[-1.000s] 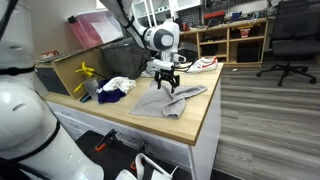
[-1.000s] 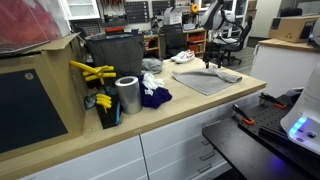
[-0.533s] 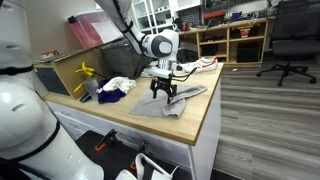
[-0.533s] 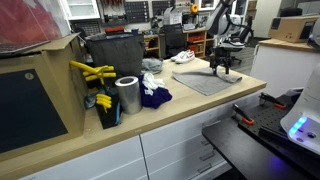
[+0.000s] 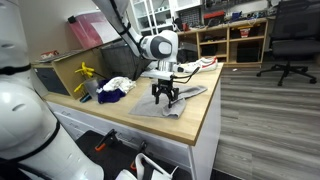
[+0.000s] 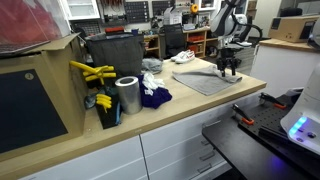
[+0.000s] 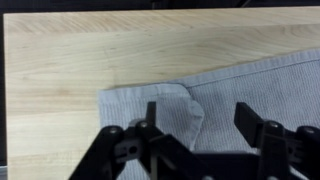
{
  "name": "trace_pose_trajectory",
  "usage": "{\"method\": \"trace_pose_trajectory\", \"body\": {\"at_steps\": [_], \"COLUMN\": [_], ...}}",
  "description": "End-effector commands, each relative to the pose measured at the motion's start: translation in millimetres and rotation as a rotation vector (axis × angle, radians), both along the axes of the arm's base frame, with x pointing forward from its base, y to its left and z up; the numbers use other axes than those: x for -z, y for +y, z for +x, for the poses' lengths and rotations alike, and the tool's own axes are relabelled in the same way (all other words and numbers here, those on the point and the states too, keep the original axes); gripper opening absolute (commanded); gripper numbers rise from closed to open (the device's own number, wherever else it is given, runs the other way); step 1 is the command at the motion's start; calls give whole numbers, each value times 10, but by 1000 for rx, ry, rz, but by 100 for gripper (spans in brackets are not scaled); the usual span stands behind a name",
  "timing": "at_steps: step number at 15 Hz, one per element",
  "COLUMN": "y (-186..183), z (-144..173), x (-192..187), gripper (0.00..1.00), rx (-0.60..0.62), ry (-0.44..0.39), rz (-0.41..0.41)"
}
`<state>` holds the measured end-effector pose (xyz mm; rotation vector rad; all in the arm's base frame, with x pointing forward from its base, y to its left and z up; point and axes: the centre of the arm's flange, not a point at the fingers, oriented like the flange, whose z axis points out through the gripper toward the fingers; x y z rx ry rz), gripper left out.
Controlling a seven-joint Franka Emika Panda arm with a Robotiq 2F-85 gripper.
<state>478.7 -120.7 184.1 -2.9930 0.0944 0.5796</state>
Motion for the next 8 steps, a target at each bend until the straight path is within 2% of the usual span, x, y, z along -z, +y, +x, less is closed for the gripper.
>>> {"method": "trace_pose_trajectory", "body": {"at_steps": [1,7,8], "y": [13,92,109], "z": [-164,-250,-263], "x": [-75,-6,5], "gripper": [51,5,1], "rx": [-23,-67,-76], "ry": [-33,-71,-76], "rz": [-37,-58,-62]}}
